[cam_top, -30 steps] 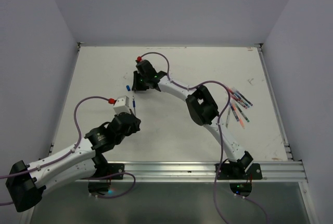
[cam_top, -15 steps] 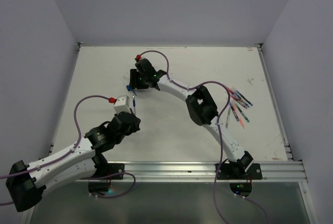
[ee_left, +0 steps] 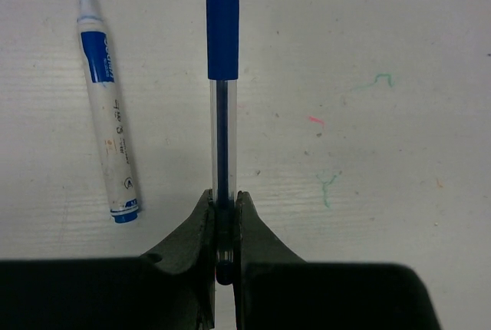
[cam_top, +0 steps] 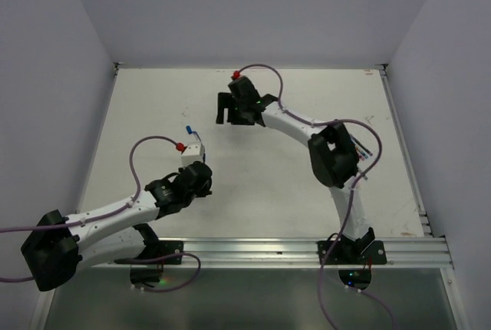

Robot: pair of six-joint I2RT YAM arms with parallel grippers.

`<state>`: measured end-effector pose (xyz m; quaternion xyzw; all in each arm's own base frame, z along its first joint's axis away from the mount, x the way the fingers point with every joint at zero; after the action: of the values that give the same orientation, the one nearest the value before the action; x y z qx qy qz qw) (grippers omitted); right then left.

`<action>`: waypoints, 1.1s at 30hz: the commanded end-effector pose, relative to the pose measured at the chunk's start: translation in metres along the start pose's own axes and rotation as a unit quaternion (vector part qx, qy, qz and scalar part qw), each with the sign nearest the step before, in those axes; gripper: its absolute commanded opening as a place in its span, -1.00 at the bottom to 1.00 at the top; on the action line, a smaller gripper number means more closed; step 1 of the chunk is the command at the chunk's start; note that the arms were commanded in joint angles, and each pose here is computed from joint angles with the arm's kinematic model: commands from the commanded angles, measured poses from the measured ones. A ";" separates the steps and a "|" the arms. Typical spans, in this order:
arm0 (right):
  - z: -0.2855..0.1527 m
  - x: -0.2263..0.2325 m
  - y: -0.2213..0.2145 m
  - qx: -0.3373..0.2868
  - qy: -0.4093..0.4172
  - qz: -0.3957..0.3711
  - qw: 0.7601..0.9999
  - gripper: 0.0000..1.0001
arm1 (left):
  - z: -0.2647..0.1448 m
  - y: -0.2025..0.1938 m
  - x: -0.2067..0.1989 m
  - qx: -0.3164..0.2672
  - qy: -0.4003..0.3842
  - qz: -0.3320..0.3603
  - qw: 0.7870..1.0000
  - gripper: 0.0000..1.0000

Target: Open the pen caps

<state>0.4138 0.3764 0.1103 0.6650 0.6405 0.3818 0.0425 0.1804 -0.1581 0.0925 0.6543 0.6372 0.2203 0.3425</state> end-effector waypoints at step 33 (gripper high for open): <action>-0.264 -0.176 -0.054 -0.055 -0.181 0.082 0.979 0.82 | 0.024 -0.045 0.027 0.097 0.079 -0.007 0.992 -0.41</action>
<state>0.2468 0.1245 0.1787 0.7601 0.5615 0.2897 0.1516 0.1743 -0.1445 0.0459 0.6712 0.6700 0.2034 0.2432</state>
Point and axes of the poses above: each gripper's point midway between its finger pads, its own z axis out along the fingers, its own x axis along the line the jaws close on, y = z × x, the point moved 4 cm from there along -z, back along the fingers, and after that the axes turned 7 degrees about z, right-handed, at the moved point
